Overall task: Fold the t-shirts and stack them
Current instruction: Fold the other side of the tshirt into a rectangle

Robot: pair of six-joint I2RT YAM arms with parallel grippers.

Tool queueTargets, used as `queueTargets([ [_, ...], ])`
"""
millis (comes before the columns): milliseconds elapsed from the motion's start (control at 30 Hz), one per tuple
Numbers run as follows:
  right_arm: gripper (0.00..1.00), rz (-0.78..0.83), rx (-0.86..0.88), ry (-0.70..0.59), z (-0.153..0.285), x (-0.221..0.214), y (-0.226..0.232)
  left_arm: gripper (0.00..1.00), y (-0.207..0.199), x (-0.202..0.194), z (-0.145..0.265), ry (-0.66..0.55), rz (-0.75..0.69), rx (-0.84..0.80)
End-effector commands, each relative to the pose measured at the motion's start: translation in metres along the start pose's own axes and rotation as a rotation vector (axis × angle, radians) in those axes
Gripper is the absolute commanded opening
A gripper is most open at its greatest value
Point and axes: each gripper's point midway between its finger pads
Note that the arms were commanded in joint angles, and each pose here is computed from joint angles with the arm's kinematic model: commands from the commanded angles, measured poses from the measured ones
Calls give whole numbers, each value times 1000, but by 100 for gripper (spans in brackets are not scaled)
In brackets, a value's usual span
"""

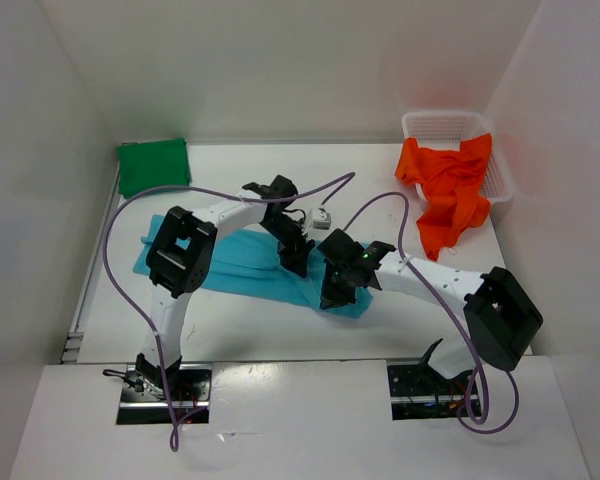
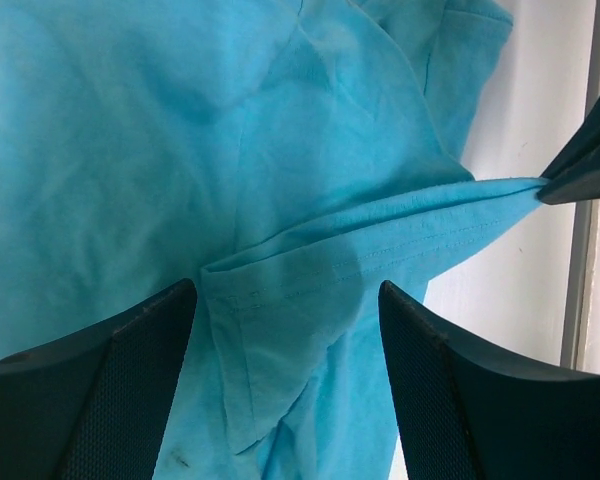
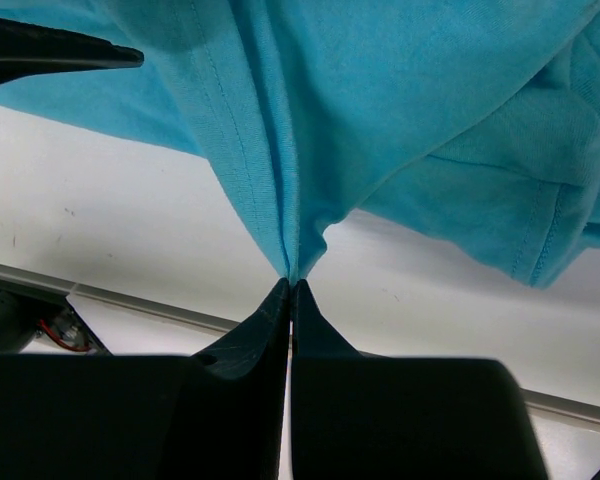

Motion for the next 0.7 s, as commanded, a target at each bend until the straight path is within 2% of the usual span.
queueTargets([
  [0,0,-13,37,-21,6,4,8,81,1,-1,-1,19,-21,-6],
  [133,0,-13,37,-21,6,4,8,81,17,-6,-5,37,-15,59],
  [367,0,-13,37,-21,6,4,8,79,18,-2,-8,29,-15,65],
  [400,0,-12,45,-25,8,6,11,75,16,0,-11,32,-32,58],
  [433,0,-12,45,-25,8,6,11,60,15,1,-11,25,-32,52],
  [467,0,-12,45,-25,8,6,11,53,13,0,-11,29,-26,47],
  [667,0,-13,41,-33,8,7,11,30,6,-3,-13,26,-14,18],
])
Point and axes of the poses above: each gripper's point midway between its finger pads, its own z axis back along the fingers, its own y axis along the line the jaws close on, x = y × z, and after that the axes turned 9 degrees about -z, right-handed
